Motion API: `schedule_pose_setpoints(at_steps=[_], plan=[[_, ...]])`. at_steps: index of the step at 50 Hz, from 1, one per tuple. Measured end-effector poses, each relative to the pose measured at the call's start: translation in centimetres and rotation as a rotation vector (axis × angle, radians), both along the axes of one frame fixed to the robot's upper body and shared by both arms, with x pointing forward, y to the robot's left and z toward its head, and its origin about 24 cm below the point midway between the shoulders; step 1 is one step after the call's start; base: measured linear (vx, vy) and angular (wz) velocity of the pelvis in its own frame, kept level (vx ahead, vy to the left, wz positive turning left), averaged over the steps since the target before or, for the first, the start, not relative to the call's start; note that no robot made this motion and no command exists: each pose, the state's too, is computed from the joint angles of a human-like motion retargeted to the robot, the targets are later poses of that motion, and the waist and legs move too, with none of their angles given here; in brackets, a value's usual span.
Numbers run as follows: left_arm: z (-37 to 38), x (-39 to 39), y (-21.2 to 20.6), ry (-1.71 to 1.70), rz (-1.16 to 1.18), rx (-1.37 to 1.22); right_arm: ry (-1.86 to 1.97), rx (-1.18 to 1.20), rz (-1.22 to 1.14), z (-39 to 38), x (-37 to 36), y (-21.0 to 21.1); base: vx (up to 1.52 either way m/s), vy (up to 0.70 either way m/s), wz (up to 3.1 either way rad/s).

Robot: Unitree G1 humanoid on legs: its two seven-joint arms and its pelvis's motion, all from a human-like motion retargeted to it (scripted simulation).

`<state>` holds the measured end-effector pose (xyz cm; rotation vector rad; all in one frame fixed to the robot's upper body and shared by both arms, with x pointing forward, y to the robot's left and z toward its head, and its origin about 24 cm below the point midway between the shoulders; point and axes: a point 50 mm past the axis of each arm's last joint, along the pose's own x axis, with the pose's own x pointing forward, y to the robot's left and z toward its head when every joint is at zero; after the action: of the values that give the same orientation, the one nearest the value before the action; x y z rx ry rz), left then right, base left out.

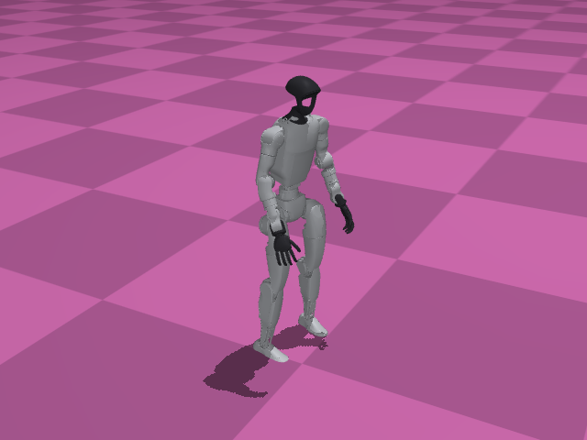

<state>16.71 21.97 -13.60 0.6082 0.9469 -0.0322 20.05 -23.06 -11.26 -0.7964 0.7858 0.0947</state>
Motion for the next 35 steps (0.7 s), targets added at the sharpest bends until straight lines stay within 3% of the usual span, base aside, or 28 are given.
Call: schedule_pose_setpoints(at_steps=[15, 27, 35], plan=[[-0.1, -0.1, 0.3, 0.052, -0.011, 0.028, 0.081, -0.070, -0.114, -0.1, -0.7, -2.9, -0.05, -0.12, 1.25], [-0.9, -1.9, 1.5, 0.148, 0.091, 0.015, -0.003, 0.040, -0.137, 0.3, 0.3, -1.3, -0.02, 0.06, 1.26], [-0.5, -1.1, 1.6, 0.130, 0.027, 0.045, -0.017, 0.029, -0.103, 0.5, 0.8, -0.9, -0.02, 0.14, 1.20]])
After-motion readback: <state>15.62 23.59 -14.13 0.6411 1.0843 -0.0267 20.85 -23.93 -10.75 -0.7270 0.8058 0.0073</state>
